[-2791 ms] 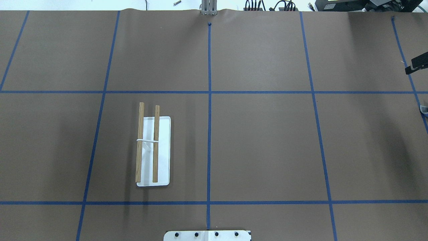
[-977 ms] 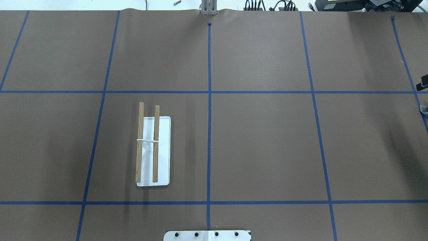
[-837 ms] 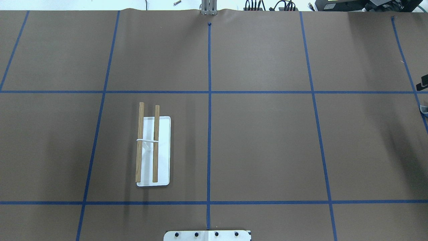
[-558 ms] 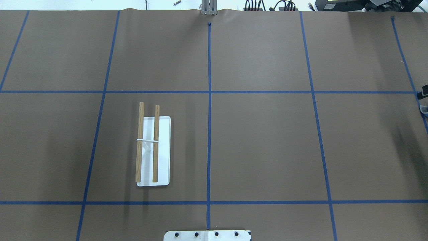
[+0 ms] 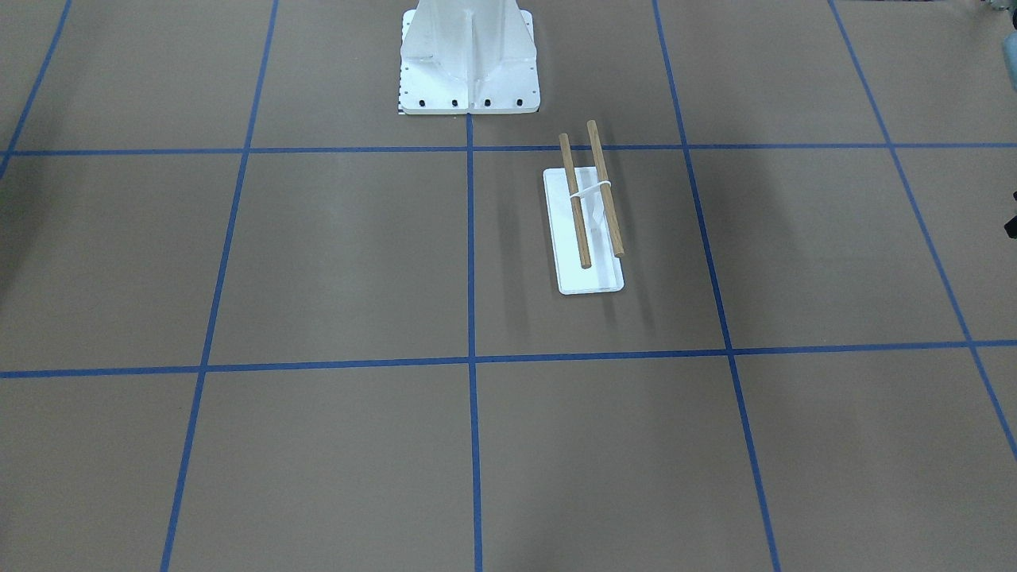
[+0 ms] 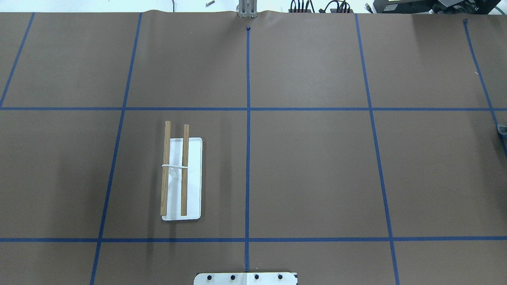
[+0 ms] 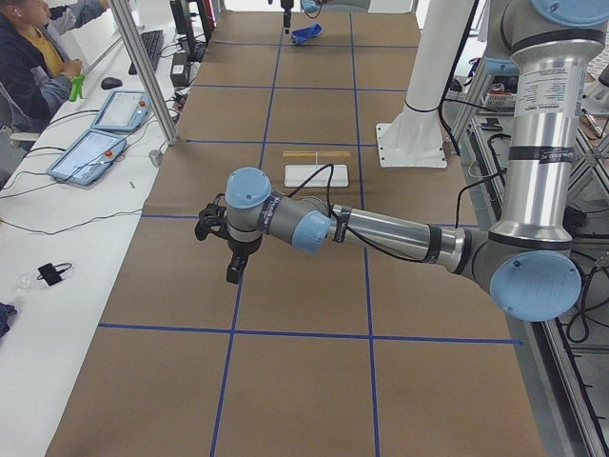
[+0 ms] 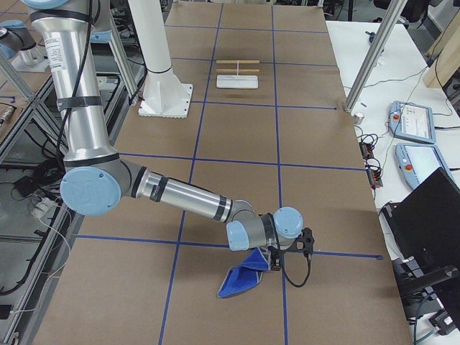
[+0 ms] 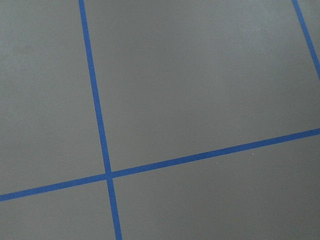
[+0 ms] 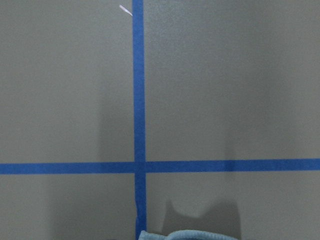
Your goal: Hang towel on rack
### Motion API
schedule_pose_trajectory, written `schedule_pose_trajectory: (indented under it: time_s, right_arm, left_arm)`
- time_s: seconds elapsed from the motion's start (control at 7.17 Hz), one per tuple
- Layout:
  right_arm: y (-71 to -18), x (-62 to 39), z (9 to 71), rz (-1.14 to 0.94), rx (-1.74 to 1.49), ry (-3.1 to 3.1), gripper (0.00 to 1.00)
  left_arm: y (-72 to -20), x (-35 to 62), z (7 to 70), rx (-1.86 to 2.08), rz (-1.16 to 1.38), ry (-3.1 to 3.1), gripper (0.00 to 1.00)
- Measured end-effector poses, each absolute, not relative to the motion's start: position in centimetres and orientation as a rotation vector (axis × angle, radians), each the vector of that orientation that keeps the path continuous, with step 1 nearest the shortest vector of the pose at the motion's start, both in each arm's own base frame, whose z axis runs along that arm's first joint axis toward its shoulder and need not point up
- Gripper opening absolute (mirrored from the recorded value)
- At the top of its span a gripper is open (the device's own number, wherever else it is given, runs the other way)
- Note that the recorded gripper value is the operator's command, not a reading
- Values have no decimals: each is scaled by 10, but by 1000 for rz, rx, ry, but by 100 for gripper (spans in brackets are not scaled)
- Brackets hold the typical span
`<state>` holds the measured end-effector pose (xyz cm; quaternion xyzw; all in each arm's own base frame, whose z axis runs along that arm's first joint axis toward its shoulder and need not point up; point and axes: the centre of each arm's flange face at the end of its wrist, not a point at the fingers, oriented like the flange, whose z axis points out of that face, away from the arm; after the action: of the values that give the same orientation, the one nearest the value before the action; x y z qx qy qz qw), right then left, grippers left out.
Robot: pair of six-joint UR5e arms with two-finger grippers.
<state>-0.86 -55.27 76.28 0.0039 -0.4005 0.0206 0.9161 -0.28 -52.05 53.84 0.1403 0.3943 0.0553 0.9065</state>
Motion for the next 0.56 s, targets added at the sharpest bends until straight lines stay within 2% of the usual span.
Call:
schedule_pose_trajectory:
  time_s: [0.28, 0.56]
  right_arm:
    - [-557, -5, 782, 13, -6, -809, 65]
    - [-571, -6, 785, -4, -12, -814, 33]
  left_arm:
    - [-520, -3, 538, 291, 114, 814, 98]
    - [-519, -3, 537, 293, 114, 814, 98]
